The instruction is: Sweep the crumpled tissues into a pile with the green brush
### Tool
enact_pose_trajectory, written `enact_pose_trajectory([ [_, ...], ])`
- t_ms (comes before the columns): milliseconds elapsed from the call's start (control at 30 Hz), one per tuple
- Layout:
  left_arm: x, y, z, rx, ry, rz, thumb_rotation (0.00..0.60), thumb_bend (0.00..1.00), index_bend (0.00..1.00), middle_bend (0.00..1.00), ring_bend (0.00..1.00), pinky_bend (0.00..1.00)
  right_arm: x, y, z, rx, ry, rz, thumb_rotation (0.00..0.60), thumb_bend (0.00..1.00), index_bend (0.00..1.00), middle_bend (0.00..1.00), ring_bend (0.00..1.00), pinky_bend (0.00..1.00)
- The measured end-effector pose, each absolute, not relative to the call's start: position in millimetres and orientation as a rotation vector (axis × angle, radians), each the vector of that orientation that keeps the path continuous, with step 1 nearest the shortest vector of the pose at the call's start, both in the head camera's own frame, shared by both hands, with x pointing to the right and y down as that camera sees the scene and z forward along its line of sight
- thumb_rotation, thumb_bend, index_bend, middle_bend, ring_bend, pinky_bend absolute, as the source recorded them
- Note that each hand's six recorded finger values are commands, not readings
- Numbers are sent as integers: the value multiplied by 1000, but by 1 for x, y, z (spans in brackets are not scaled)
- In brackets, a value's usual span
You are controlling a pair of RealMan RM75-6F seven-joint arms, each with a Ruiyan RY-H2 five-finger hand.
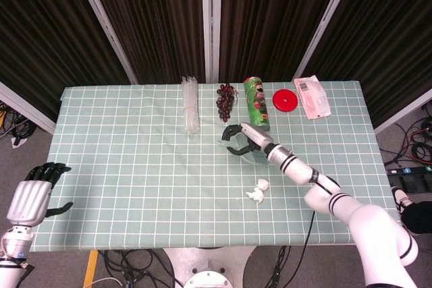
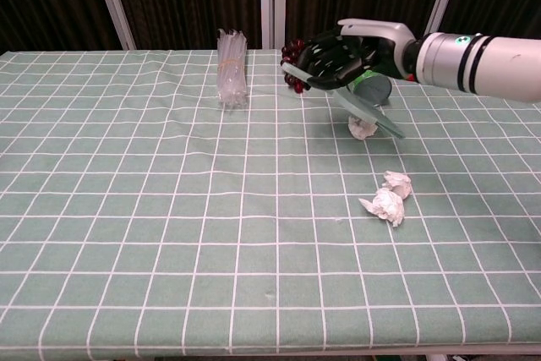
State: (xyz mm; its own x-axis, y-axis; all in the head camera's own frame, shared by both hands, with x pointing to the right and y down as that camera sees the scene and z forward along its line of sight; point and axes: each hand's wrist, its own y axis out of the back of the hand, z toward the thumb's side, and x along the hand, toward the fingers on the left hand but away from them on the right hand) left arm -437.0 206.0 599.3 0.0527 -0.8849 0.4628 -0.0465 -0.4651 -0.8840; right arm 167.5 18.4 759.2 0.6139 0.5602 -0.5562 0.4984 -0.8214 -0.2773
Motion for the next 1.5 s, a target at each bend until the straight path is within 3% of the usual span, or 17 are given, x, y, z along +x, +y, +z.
enact_pose_trajectory([
  [300, -438, 207, 601, -1628, 960, -1495, 600, 0, 236, 194, 143, 193, 157, 44, 767, -2889, -850, 979, 600, 523, 724, 609, 316, 272],
  [633, -436, 207, 599, -1628, 964, -1478, 600, 0, 236, 194, 143, 193, 190, 90, 731, -3163, -791, 810, 600, 523, 724, 611, 316, 276],
  [900, -433, 207, 598, -1630, 965, -1459, 600, 0, 235, 194, 143, 193, 215, 87, 706, -3071, -807, 744, 600, 524, 724, 612, 316, 277],
  [1133, -434, 208, 599, -1629, 962, -1472, 600, 0, 235, 194, 143, 193, 202, 77, 726, -2943, -834, 833, 600, 523, 724, 612, 316, 277],
  [1500, -439, 207, 598, -1594, 953, -1492, 600, 0, 236, 194, 143, 193, 151, 75, 747, -3165, -914, 830, 600, 535, 724, 613, 324, 276],
])
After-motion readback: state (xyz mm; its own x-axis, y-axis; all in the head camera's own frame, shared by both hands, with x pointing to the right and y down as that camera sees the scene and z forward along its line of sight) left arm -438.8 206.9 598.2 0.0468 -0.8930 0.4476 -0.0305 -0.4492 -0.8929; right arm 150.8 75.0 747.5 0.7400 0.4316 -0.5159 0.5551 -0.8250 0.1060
